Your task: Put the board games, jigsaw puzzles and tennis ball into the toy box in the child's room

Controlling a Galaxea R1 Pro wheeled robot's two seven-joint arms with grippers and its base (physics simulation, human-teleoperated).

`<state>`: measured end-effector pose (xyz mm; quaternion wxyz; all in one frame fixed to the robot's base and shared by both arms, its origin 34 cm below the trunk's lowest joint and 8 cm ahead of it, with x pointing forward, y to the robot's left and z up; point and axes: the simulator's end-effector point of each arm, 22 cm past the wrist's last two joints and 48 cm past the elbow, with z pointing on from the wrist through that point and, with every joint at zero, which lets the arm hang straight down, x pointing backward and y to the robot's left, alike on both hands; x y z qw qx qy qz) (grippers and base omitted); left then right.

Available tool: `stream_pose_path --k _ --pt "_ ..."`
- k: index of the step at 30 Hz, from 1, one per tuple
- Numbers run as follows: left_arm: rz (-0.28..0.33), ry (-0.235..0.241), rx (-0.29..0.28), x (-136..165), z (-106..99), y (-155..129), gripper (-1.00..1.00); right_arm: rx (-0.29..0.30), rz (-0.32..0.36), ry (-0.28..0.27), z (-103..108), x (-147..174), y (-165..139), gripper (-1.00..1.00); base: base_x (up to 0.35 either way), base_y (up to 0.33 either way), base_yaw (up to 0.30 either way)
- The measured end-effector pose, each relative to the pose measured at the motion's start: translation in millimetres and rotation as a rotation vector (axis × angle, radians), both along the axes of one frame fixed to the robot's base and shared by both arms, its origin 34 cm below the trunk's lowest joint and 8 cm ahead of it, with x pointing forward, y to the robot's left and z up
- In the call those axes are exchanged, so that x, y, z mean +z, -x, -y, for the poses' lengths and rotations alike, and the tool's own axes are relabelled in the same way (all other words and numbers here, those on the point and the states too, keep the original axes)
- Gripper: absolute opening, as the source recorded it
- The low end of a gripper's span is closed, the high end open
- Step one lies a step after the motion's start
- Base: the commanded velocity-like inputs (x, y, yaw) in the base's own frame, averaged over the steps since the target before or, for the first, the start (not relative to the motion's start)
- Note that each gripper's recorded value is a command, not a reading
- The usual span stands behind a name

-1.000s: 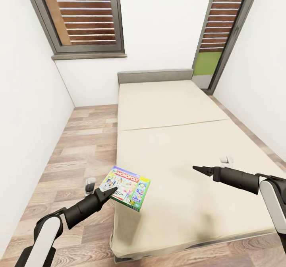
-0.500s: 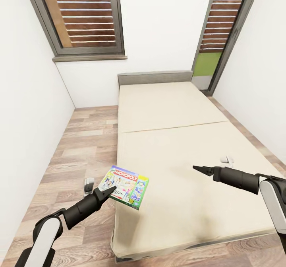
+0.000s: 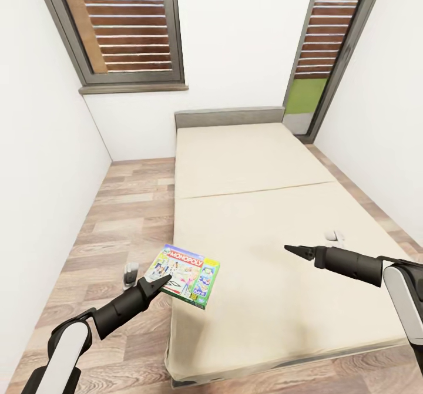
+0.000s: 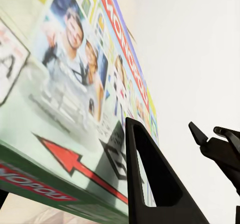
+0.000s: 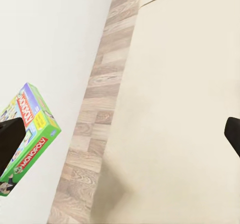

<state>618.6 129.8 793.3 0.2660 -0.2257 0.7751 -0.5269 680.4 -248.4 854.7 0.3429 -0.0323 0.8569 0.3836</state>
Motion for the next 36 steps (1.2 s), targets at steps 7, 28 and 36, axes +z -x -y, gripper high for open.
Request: stream_pose_path --k 7,28,36 --pt "0.002 -0.002 0.001 11 0 0 -1.0 -0.001 0.002 0.004 2 12 0 1.0 0.0 0.0 0.0" --pt "0.015 -0.022 0.013 44 -4 -2 -1.0 -0.011 0.018 0.013 9 52 0 1.0 0.0 0.0 0.0" --pt "0.021 -0.026 0.013 58 -5 -1 -1.0 -0.003 0.022 0.009 4 66 2 1.0 0.0 0.0 0.0"
